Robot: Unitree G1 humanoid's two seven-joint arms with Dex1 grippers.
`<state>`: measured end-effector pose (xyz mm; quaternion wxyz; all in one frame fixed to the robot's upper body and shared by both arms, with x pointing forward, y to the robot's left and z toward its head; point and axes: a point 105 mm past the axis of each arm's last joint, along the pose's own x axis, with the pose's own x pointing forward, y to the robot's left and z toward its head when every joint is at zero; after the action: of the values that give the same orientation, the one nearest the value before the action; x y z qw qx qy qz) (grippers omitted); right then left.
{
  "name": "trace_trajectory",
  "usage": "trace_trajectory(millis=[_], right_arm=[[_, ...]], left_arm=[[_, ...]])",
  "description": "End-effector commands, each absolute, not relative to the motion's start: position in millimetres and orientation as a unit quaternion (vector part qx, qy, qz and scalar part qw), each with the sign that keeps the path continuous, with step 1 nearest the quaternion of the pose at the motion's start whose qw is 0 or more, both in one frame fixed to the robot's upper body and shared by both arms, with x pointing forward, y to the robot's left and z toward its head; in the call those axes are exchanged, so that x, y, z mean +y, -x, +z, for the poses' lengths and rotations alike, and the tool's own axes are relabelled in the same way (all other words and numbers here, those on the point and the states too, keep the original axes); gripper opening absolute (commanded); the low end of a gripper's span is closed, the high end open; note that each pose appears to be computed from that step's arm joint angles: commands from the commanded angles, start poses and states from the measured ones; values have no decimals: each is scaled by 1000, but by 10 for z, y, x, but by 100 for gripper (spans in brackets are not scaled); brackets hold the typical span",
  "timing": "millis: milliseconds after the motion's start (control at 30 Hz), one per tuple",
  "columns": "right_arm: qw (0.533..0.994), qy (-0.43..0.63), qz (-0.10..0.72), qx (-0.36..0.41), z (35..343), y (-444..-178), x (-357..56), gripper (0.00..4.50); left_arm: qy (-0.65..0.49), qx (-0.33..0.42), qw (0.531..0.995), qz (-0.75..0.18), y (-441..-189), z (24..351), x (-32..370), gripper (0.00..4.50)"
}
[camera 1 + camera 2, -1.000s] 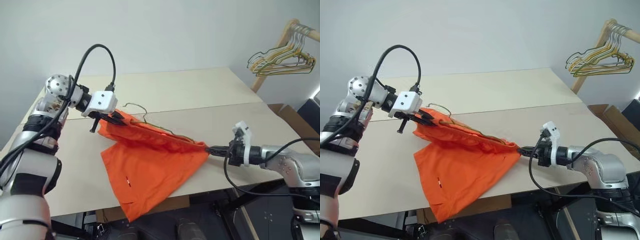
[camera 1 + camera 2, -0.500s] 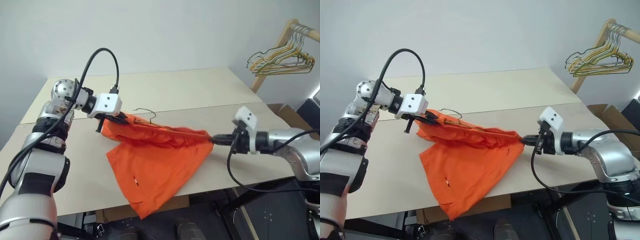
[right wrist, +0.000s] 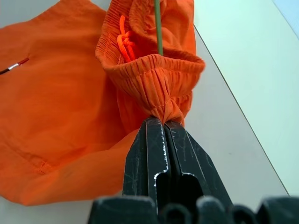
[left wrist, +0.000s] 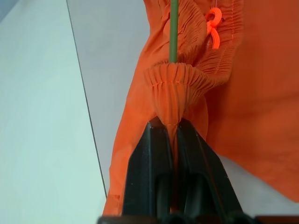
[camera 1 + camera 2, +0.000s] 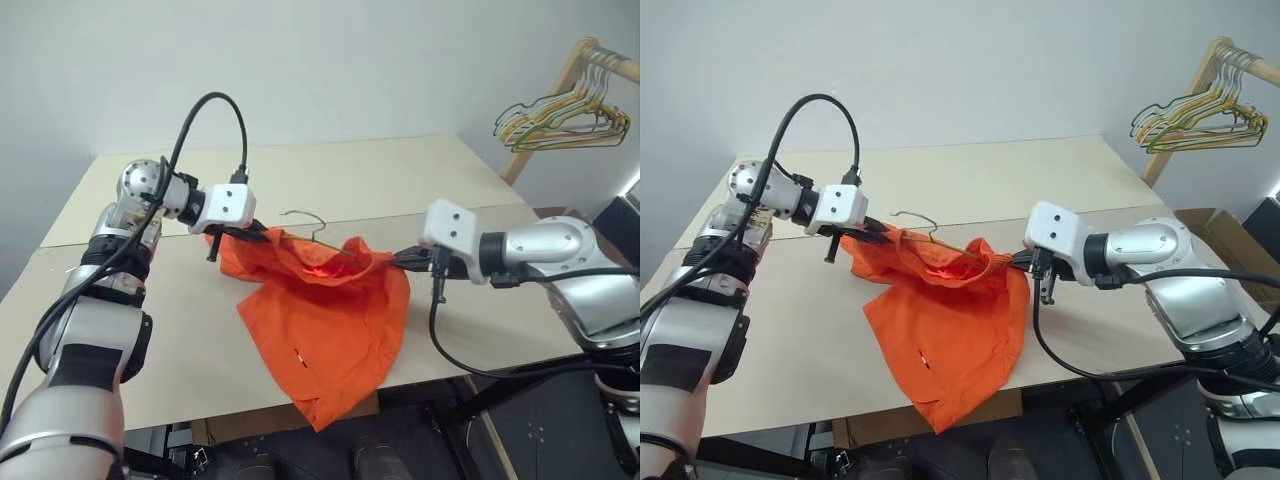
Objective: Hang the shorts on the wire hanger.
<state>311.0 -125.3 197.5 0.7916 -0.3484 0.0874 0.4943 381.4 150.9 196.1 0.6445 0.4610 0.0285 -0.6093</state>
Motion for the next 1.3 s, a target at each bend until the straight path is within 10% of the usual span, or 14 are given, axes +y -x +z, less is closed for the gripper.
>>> trace_trajectory(millis=[33, 133, 400, 1300], right_arm=[[799, 372, 471, 34, 2166, -3190, -1213, 5], [806, 366, 465, 29, 2185, -3217, -1208, 5], [786, 384, 482, 37, 2080, -3161, -1225, 216], [789, 295, 536, 57, 1940, -3114, -1166, 216]], left_arm=[[-439, -15, 649, -621, -3758, 2171, 1453, 0], [-435, -19, 650, -623, -3740, 2179, 1456, 0], [-427, -34, 664, -613, -3763, 2211, 1428, 0], [-443, -49, 614, -652, -3640, 2192, 1238, 0]])
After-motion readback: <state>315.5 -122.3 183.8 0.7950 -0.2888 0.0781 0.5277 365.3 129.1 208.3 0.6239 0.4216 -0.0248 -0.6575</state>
